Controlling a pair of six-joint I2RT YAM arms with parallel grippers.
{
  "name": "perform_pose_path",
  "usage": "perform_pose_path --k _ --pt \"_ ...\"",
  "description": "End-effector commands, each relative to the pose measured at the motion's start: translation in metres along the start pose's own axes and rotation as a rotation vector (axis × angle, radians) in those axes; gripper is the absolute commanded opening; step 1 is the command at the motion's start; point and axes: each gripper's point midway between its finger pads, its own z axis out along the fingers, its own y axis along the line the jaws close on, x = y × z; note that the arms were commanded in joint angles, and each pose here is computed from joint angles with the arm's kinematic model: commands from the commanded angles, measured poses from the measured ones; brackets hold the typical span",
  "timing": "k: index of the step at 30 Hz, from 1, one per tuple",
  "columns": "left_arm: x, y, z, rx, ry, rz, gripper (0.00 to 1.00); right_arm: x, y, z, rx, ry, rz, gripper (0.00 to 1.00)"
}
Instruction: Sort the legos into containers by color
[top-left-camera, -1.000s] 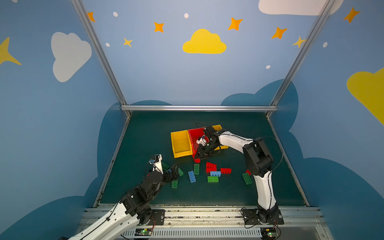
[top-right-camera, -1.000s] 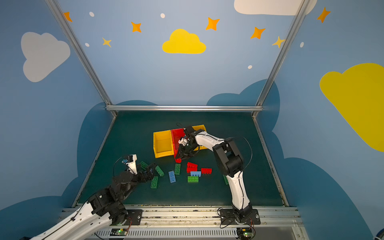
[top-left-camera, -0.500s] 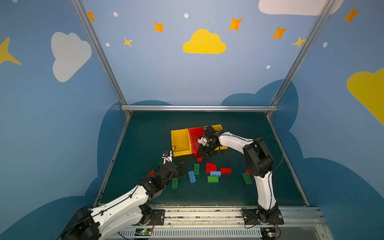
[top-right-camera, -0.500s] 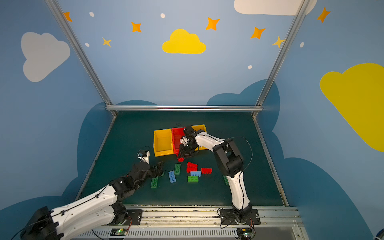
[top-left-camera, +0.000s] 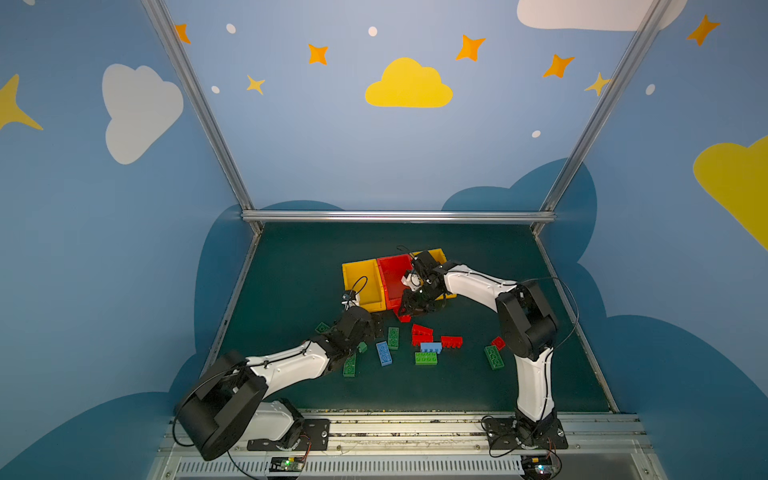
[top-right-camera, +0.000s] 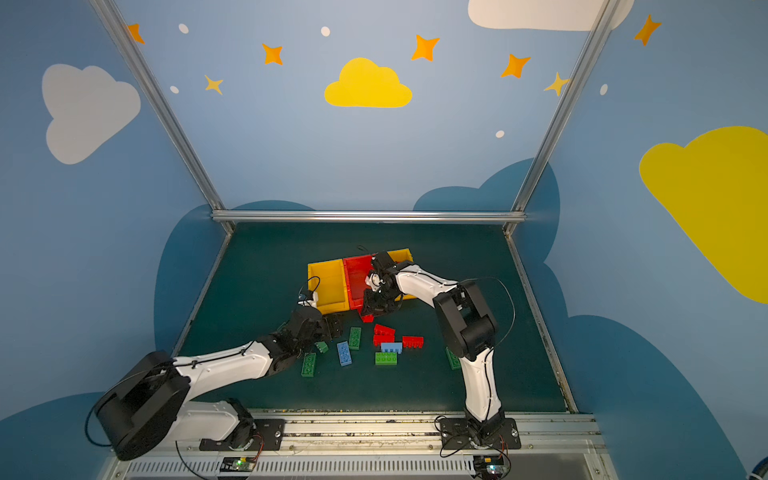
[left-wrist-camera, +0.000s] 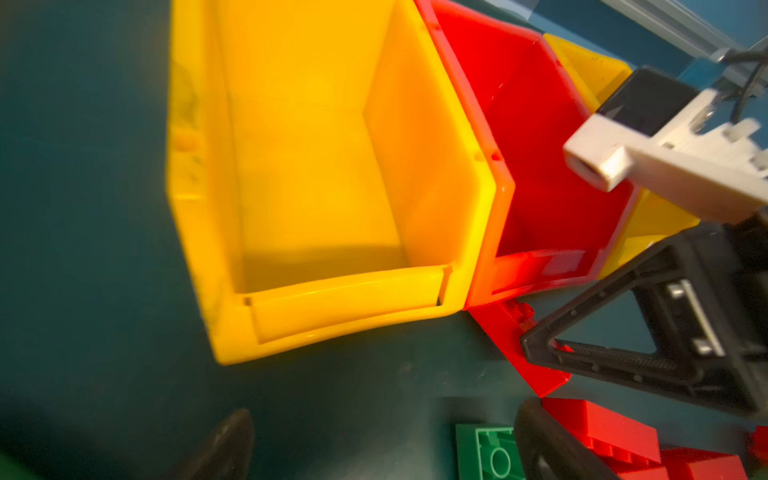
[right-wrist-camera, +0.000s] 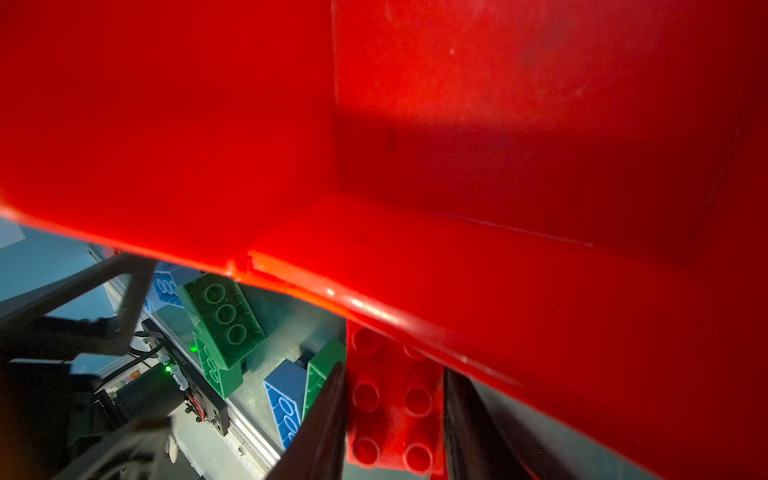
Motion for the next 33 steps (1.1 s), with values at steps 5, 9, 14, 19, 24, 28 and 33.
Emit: perform_pose_path --k 5,9,14,19,24,28,33 --pt "0.003 -0.004 0.027 0.021 0.017 -0.049 0.97 -0.001 0.006 -0.021 0.007 -0.027 -0.019 0.35" --pt "-0.005 -0.004 0.043 0.018 0.024 -0.066 0.98 0.007 -0.006 -0.022 0.059 -0.013 -0.015 0.35" --pt "-0.015 -0.003 0.06 0.025 0.033 -0.078 0.97 0.02 -0.024 -0.021 0.122 0.013 -0.009 0.35" --pt "-0.018 -0.001 0.069 0.032 0.041 -0.092 0.97 0.028 -0.035 -0.022 0.178 0.03 -0.013 0.35" --pt "-0.022 0.0 0.071 0.039 0.037 -0.092 0.97 0.028 -0.032 -0.022 0.209 0.003 -0.027 0.46" --pt "-0.03 0.001 0.078 0.051 0.029 -0.097 0.98 0.023 -0.029 -0.025 0.223 -0.041 -0.02 0.53" --pt "-0.047 -0.001 0.091 0.082 0.025 -0.117 0.98 0.022 -0.033 -0.034 0.247 -0.074 -0.004 0.57"
